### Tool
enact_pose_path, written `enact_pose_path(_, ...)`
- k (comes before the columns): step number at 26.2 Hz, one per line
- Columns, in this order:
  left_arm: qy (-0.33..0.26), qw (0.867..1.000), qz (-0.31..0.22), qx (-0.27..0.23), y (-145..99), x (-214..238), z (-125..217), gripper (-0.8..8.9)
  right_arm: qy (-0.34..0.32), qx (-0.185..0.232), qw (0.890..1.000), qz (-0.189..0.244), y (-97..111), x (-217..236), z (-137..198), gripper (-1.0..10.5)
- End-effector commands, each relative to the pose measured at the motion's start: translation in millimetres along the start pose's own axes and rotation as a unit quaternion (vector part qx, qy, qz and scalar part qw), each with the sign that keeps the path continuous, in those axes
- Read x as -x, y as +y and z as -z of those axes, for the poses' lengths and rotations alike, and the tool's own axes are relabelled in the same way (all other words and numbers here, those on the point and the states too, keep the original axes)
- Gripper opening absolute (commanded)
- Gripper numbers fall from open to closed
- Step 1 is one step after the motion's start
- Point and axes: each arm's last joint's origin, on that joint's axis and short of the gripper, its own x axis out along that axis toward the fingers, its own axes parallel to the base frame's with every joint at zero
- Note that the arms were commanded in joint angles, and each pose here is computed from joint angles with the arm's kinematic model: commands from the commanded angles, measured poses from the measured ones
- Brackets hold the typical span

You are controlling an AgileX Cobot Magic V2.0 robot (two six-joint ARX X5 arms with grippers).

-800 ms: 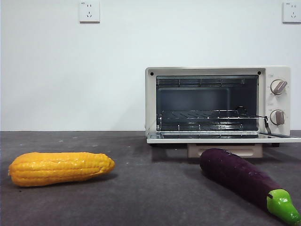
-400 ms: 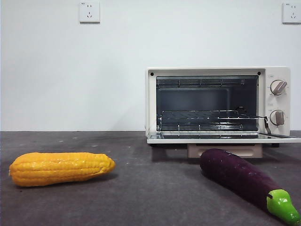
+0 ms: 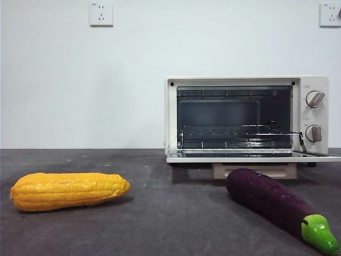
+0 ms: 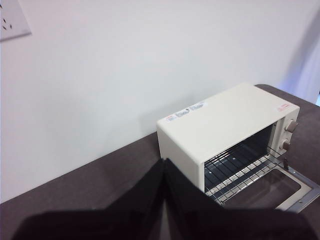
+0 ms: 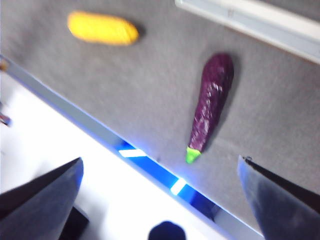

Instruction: Take the eggplant from the table,put the eggplant in the oven

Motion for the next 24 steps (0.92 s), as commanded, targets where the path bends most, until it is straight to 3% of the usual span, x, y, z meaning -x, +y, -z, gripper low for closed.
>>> enact_pose_path(1,0.008,1.000,0.004,0.005,-2,4,3,-0.06,0.038,0.006,0.999,0.004,5,-20,-7,5.3)
enact_pose_path(7,0.023,1.000,0.011,0.009,-9,20,8,-0.06,0.091,0.018,0.996,0.016,10,-65,-9,5.3)
enact_pose_path(14,0.015,1.000,0.011,0.006,-11,30,8,-0.06,0.114,-0.016,0.993,0.026,1,-119,13,5.3)
enact_pose_path(24,0.029,0.999,0.024,0.008,-15,32,11,-0.06,0.108,-0.063,0.990,0.058,-16,-161,41,5.3)
